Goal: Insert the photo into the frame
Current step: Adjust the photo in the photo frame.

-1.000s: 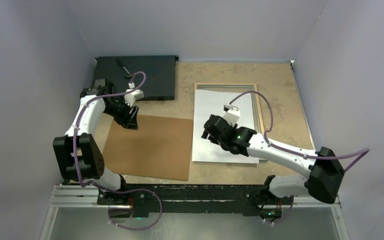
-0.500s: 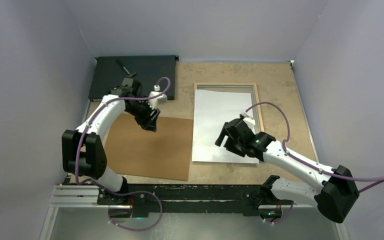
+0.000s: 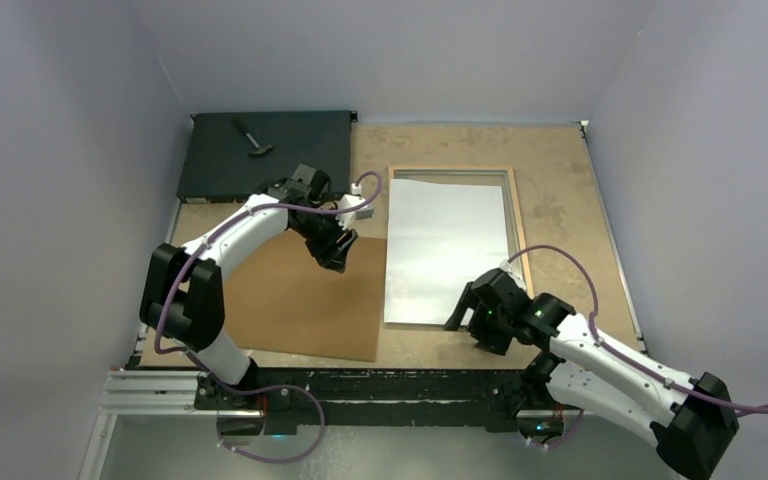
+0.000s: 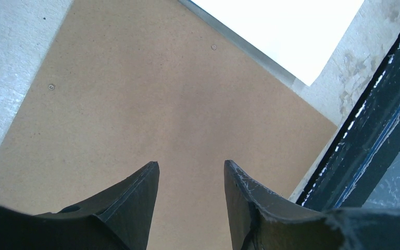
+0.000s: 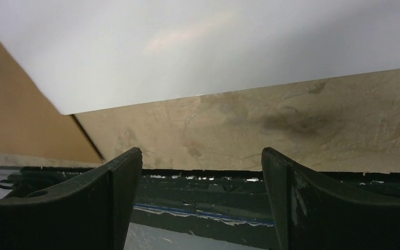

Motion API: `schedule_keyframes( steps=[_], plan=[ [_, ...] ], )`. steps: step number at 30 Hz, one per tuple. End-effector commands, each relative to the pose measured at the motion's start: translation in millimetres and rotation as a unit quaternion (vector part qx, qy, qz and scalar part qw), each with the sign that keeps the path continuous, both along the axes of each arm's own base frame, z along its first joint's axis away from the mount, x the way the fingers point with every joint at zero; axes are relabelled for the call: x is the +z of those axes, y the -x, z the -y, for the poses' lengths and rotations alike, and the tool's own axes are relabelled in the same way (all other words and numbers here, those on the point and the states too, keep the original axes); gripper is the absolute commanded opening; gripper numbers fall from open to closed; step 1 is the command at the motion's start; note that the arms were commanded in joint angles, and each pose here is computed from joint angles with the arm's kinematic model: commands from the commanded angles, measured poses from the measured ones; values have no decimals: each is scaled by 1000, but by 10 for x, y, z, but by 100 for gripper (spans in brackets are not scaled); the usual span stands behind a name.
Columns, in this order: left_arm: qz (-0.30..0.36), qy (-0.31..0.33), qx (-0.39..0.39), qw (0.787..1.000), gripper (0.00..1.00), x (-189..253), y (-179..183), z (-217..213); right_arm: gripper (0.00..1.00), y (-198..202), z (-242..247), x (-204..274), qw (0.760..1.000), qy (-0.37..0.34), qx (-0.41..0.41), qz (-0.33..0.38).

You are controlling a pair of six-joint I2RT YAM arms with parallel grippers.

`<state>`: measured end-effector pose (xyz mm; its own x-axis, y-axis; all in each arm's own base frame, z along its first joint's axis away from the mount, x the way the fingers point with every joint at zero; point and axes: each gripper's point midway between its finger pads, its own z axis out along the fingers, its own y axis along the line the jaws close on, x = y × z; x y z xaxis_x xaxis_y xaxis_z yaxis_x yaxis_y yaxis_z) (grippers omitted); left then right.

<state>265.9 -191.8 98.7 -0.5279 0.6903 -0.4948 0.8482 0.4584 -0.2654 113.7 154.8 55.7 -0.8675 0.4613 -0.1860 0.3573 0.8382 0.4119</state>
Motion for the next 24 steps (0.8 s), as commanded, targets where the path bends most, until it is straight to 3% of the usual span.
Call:
schedule_keyframes(
  steps=[1, 4, 8, 15, 24],
  plan=[
    [9, 5, 16, 1000, 47, 17, -92, 34, 87, -5, 127, -99, 999, 32, -35, -11],
    [14, 0, 17, 1000, 47, 17, -88, 6, 84, -174, 167, -29, 997, 41, -68, 22],
    [19, -8, 18, 1000, 47, 15, -80, -31, 71, -319, 203, 75, 992, 34, -108, 56],
    [27, -13, 20, 999, 47, 49, -81, -64, 69, -258, 232, -172, 992, 46, -115, 32],
    [34, -19, 23, 999, 47, 75, -77, -96, 62, -421, 265, -43, 986, 37, -147, 73]
  ],
)
